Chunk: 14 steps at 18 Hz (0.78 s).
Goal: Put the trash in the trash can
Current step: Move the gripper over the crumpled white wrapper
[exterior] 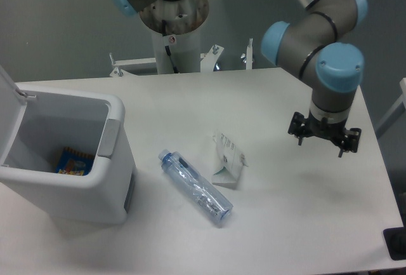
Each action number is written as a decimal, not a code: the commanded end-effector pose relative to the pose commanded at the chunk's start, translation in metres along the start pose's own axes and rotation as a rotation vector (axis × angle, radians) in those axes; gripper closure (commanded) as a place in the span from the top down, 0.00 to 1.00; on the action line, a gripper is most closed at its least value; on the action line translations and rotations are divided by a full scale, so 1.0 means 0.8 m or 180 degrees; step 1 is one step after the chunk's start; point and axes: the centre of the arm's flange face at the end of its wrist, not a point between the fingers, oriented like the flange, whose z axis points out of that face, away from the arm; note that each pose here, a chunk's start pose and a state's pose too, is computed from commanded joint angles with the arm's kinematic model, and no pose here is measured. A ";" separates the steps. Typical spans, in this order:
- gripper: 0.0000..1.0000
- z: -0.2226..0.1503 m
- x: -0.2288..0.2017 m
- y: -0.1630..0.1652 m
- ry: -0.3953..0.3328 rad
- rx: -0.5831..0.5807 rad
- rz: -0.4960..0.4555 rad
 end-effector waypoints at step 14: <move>1.00 0.026 0.124 -0.054 0.0242 -0.0088 -0.0101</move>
